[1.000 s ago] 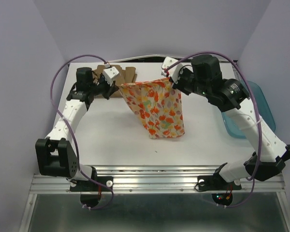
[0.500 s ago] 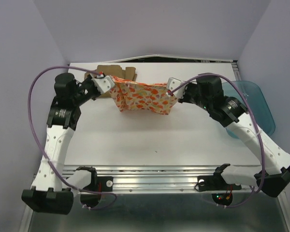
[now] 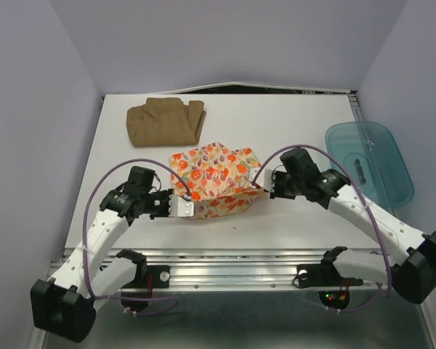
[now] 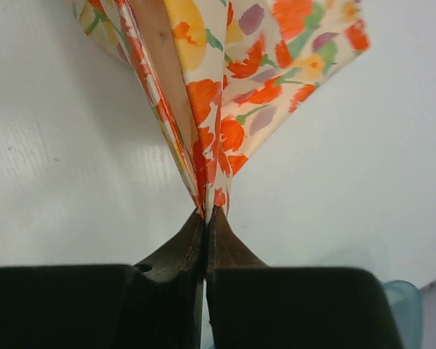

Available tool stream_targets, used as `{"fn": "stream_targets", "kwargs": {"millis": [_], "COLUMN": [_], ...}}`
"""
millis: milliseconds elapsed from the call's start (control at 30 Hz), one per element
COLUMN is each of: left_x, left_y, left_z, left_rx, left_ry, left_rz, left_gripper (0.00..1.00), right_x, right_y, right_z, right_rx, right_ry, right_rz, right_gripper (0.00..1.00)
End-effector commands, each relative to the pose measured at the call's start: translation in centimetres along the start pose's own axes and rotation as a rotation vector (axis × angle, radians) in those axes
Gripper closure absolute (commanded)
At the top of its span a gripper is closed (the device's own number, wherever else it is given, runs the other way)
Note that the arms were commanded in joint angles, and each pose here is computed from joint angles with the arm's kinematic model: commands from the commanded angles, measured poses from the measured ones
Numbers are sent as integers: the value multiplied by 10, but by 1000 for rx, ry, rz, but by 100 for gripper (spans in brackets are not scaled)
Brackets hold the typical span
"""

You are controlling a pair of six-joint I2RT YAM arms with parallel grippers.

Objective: Fold and stack the skirts
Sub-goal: Flatten the skirt out

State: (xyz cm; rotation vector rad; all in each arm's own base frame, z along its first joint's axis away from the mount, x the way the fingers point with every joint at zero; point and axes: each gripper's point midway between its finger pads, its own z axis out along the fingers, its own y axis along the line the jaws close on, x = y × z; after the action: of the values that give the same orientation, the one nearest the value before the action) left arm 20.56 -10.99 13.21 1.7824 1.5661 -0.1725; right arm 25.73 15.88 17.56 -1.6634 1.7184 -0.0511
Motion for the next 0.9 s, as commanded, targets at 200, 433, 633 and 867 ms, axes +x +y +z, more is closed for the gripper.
{"fn": "stream_targets", "kwargs": {"millis": [200, 433, 633, 867], "left_x": [13, -5, -6, -28], "left_y": [-35, -29, -30, -9], "left_z": [12, 6, 12, 15], "left_rx": [188, 159, 220, 152], "left_ry": [119, 63, 84, 7], "left_rz": [-56, -33, -57, -130], "left_gripper": [55, 29, 27, 27], "right_x": [56, 53, 53, 49], "right_y": [78, 87, 90, 90], "right_z": [27, 28, 31, 30], "right_rx": [-237, -261, -282, -287], "right_ry": [194, 182, 189, 180], "right_rz": [20, 58, 63, 85], "right_gripper": [99, 99, 99, 99]}}
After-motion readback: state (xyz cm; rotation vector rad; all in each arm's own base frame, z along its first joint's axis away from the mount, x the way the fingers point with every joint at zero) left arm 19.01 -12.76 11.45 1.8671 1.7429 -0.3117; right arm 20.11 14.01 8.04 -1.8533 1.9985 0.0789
